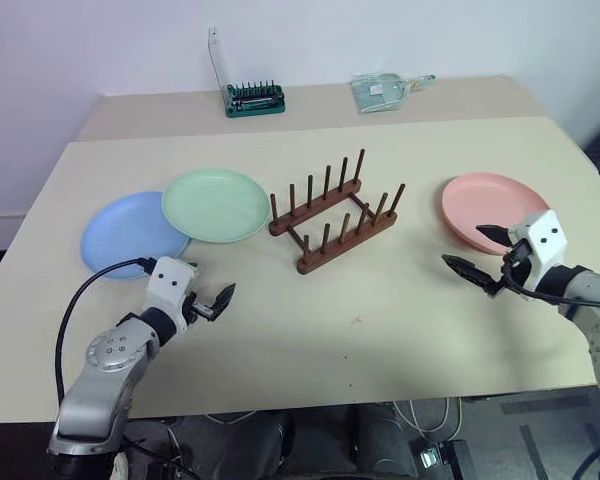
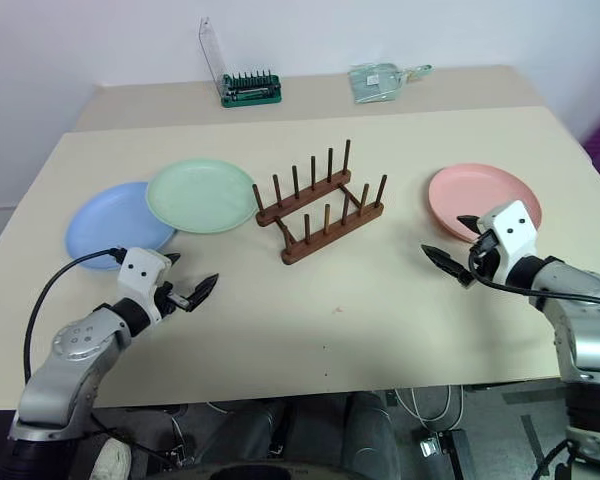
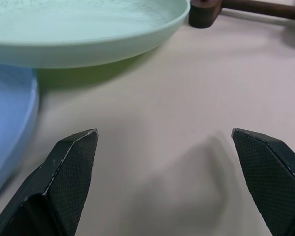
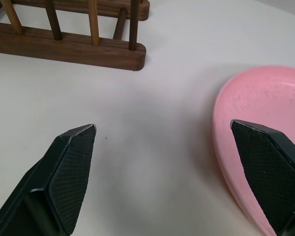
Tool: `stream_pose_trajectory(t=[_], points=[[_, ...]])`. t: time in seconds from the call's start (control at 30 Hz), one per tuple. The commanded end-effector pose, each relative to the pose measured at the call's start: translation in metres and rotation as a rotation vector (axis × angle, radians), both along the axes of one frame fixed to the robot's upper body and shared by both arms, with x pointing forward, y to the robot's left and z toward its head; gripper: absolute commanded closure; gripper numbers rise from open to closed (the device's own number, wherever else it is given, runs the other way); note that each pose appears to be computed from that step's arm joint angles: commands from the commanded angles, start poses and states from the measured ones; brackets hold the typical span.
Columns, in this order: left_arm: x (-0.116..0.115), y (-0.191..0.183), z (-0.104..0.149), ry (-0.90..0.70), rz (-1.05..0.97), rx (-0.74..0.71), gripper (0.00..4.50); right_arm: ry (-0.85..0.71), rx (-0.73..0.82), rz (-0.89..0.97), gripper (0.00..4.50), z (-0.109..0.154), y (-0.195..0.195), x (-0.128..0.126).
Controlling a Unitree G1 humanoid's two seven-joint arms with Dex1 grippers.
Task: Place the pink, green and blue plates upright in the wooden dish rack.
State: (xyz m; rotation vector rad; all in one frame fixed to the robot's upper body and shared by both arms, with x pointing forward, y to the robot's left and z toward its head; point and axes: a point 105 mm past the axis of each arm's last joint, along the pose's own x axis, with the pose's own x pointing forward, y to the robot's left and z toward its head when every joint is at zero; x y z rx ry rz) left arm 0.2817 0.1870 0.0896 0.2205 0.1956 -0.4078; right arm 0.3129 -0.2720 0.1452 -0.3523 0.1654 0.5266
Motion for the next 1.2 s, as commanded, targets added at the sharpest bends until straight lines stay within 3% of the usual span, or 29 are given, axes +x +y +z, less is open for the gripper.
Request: stream_pose_trajectory(t=[0.03, 0.53, 0.73, 0.87, 1.03, 1.2], points=[[-0.004, -0.001, 0.01, -0.042, 0.001, -0.001, 0.0, -0.054, -0.01, 0.02, 0.02, 0.011, 0.004, 0.008], [-0.01, -0.018, 0.009, -0.027, -0.055, -0.017, 0.0, -0.059, -0.001, 0.072, 0.02, 0.008, 0.02, 0.009], [-0.014, -0.053, -0.004, 0.052, -0.305, 0.012, 0.0, -0.039, 0.033, 0.09, 0.02, 0.004, 0.034, -0.007], [0.002, -0.086, -0.014, 0.08, -0.469, 0.056, 0.0, 0.04, 0.052, 0.178, 0.02, -0.004, 0.058, -0.036], [0.042, -0.12, -0.022, 0.07, -0.48, 0.078, 0.0, 0.054, 0.106, 0.237, 0.02, -0.01, 0.095, -0.061], [0.047, -0.136, -0.029, 0.098, -0.518, 0.028, 0.0, 0.055, 0.124, 0.212, 0.02, -0.014, 0.105, -0.065]])
